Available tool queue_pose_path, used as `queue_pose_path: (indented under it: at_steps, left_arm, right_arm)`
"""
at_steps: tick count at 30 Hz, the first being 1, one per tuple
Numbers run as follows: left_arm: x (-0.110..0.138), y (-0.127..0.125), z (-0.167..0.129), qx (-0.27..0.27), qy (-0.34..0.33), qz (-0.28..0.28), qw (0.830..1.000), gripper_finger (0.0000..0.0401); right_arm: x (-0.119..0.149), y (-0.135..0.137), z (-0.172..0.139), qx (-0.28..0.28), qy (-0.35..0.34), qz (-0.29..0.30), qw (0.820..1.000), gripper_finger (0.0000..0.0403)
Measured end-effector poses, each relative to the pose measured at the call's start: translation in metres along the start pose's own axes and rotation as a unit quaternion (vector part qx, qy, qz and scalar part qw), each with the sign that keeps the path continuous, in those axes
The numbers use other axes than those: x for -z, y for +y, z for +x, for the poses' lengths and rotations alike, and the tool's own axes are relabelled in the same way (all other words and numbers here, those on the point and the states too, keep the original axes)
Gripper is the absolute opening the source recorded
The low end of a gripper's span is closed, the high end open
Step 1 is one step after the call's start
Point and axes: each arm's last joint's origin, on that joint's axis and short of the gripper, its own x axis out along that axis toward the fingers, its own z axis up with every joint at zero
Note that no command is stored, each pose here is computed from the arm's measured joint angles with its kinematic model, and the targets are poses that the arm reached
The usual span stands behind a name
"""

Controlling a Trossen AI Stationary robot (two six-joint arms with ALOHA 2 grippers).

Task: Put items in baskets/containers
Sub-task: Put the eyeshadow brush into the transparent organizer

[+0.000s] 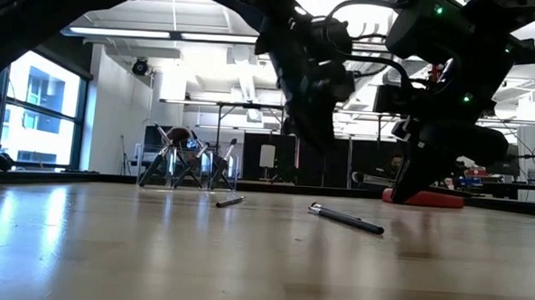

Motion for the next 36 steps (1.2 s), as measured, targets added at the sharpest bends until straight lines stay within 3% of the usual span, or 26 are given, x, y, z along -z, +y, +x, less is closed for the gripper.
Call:
queue_pose_path:
  at_steps: [4,7,11,15,23,29,36]
  left_arm:
    - [0.006,0.02,-0.024,-0.012,0.021,-0.034,0.999,0.0133]
    - [0.006,0.025,-0.048,-0.018,-0.01,-0.034,0.999,0.0133]
    - [0.025,0.018,-0.073,-0.043,-0.048,-0.036,0.997,0.0133]
    - [0.07,0.012,-0.086,-0.05,-0.079,-0.067,0.993,0.0133]
    - [0.168,-0.005,-0.119,-0.061,-0.177,-0.16,0.969,0.0133]
    - [0.228,-0.023,-0.148,-0.08,-0.25,-0.192,0.946,0.0133]
    - [0.282,-0.03,-0.169,-0.102,-0.315,-0.22,0.918,0.0133]
  right_arm:
    - [0.0,0.0,0.0,0.001,0.002,0.002,1.0,0.0025]
    - [0.001,0.0,0.0,0.003,0.003,0.002,1.0,0.0025]
    - [0.0,-0.001,0.0,0.011,-0.001,0.003,1.0,0.0019]
    - [-0.002,-0.001,0.0,0.013,-0.013,0.015,1.0,0.0019]
    - [-0.015,-0.004,0.001,0.015,-0.076,0.097,0.992,0.0018]
    - [-0.037,-0.01,-0.001,-0.009,-0.171,0.185,0.968,0.0019]
    - [-0.069,-0.035,-0.008,-0.005,-0.317,0.26,0.912,0.0019]
